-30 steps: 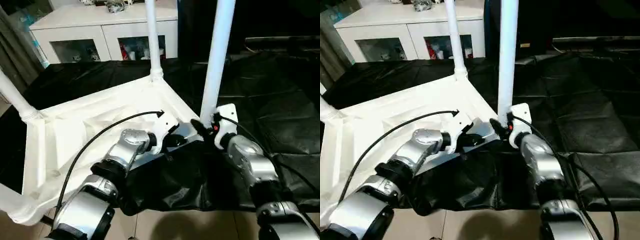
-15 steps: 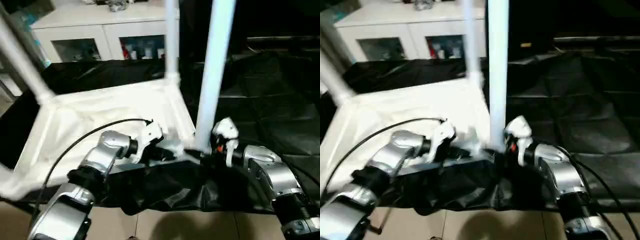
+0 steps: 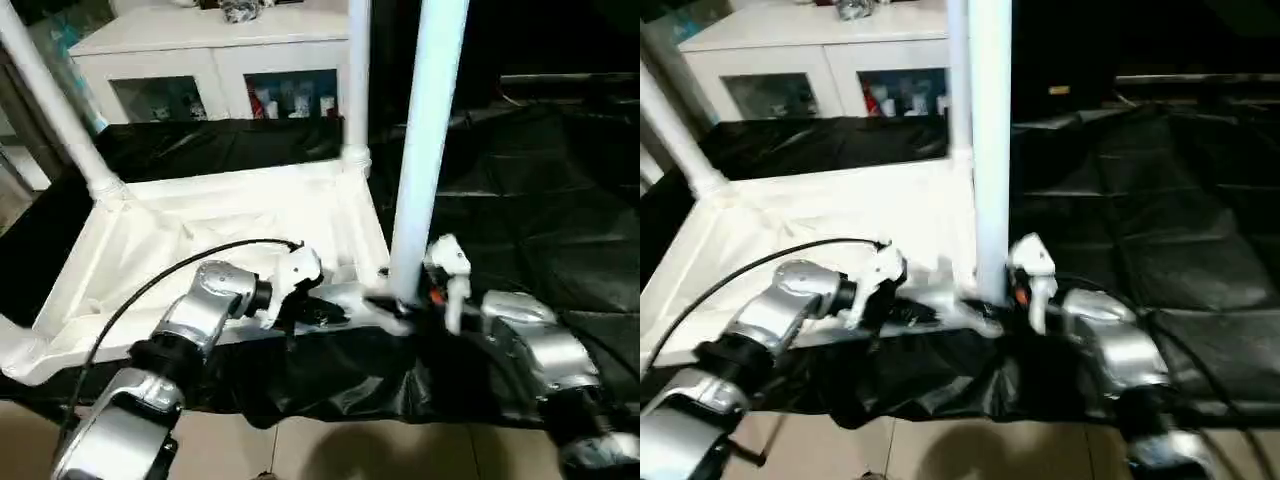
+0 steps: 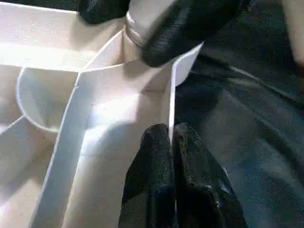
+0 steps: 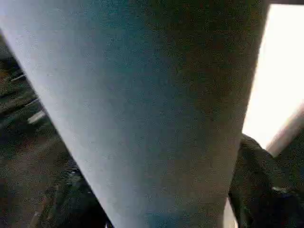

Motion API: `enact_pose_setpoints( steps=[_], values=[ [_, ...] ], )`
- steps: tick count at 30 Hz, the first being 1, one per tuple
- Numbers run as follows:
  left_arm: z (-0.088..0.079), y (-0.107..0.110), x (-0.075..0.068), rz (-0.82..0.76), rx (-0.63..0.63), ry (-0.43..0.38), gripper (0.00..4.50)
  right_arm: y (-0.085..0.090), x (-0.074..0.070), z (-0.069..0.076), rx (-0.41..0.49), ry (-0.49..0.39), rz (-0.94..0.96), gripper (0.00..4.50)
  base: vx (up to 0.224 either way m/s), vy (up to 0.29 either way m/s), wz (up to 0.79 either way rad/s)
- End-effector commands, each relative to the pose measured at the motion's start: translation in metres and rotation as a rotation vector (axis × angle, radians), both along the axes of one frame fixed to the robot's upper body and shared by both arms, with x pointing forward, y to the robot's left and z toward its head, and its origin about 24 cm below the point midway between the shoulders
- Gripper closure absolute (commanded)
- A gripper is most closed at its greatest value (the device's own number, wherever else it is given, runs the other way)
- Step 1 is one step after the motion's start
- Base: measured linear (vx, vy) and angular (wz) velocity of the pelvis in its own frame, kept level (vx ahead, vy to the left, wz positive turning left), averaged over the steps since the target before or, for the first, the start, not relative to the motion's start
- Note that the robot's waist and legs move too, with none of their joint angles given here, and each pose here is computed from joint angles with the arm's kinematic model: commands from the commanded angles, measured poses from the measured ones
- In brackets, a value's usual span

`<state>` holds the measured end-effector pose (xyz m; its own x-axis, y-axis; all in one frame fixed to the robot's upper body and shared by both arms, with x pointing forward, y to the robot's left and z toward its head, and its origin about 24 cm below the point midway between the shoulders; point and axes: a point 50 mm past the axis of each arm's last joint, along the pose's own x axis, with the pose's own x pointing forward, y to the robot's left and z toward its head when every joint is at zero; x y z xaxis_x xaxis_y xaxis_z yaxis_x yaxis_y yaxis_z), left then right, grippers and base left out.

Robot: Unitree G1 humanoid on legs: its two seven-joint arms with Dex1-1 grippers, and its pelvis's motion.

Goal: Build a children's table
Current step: Insert table leg to table base

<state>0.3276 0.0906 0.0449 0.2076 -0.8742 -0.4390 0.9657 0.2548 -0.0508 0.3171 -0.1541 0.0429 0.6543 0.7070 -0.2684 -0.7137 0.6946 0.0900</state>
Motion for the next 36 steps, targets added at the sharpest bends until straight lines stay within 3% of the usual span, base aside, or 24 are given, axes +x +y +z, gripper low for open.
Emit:
enact_pose_setpoints(
  steps=[1, 2, 9, 10, 11, 12, 14, 16, 17, 23, 35, 36],
  values=[
    [0.013, -0.003, 0.014, 0.122, -0.03, -0.061, 4.5, -0.009, 0.003, -0.018, -0.074, 0.064, -0.167, 1.82, 0.0, 0.0, 0.0],
    [0.013, -0.009, 0.022, 0.24, -0.035, -0.075, 4.5, -0.008, 0.008, -0.022, -0.052, 0.09, -0.301, 1.88, 0.0, 0.0, 0.0],
    [0.018, -0.027, 0.03, 0.35, -0.073, -0.094, 4.5, 0.005, 0.016, -0.028, -0.031, 0.117, -0.446, 1.9, 0.0, 0.0, 0.0],
    [0.019, -0.032, 0.029, 0.335, -0.083, -0.093, 4.5, 0.013, 0.015, -0.027, -0.023, 0.102, -0.398, 1.9, 0.0, 0.0, 0.0],
    [0.02, -0.035, 0.028, 0.326, -0.089, -0.093, 4.5, 0.019, 0.015, -0.026, -0.017, 0.09, -0.367, 1.34, 0.0, 0.0, 0.0],
    [0.02, -0.038, 0.027, 0.302, -0.093, -0.092, 4.5, 0.024, 0.015, -0.024, 0.014, 0.082, -0.329, 1.2, 0.0, 0.0, 0.0],
    [0.018, -0.04, 0.025, 0.257, -0.093, -0.092, 4.5, 0.03, 0.015, -0.018, 0.071, 0.076, -0.279, 1.18, 0.0, 0.0, 0.0],
    [0.018, -0.04, 0.024, 0.255, -0.092, -0.091, 4.5, 0.03, 0.015, -0.018, 0.071, 0.075, -0.276, 1.12, 0.0, 0.0, 0.0],
    [0.017, -0.035, 0.021, 0.201, -0.089, -0.079, 4.5, 0.032, 0.012, -0.014, 0.049, 0.038, -0.176, 0.93, 0.0, 0.0, 0.0],
    [0.014, -0.022, 0.013, 0.088, -0.077, -0.045, 4.5, 0.026, -0.002, -0.009, -0.02, -0.01, 0.068, 0.93, 0.0, 0.0, 0.0],
    [0.016, 0.009, -0.01, -0.198, -0.062, 0.047, 4.5, 0.004, -0.029, 0.005, -0.01, 0.007, 0.383, 0.93, 0.0, 0.0, 0.0],
    [0.016, 0.009, -0.011, -0.2, -0.061, 0.046, 4.5, 0.004, -0.029, 0.005, -0.01, 0.009, 0.385, 1.16, 0.0, 0.0, 0.0]
  ],
)
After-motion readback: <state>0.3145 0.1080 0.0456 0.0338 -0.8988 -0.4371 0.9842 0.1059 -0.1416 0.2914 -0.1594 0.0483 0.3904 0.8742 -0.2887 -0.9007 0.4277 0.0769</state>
